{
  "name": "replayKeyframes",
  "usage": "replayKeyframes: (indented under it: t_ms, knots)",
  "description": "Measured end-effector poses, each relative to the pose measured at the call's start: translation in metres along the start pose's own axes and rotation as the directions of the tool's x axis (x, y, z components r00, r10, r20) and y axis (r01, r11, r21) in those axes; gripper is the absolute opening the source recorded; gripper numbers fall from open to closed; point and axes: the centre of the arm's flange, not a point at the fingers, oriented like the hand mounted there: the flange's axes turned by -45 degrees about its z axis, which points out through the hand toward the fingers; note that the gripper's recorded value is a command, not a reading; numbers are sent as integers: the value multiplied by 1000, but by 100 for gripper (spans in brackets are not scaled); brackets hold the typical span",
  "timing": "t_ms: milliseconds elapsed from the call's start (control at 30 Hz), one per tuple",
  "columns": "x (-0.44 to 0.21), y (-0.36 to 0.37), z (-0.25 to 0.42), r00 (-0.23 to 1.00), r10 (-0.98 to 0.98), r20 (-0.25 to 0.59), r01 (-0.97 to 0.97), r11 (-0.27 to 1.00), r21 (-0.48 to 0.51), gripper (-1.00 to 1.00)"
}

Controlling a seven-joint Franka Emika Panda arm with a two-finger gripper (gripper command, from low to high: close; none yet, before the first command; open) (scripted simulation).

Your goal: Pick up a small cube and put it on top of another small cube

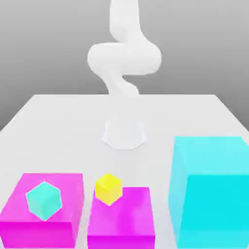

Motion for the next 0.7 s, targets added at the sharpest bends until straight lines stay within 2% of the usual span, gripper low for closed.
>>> replayKeyframes:
  t_ms: [367,700]
  knots:
    - [11,83,165,970,61,236,-39,995,-94,0]
    - [-43,188,308,889,153,431,-95,984,-153,0]
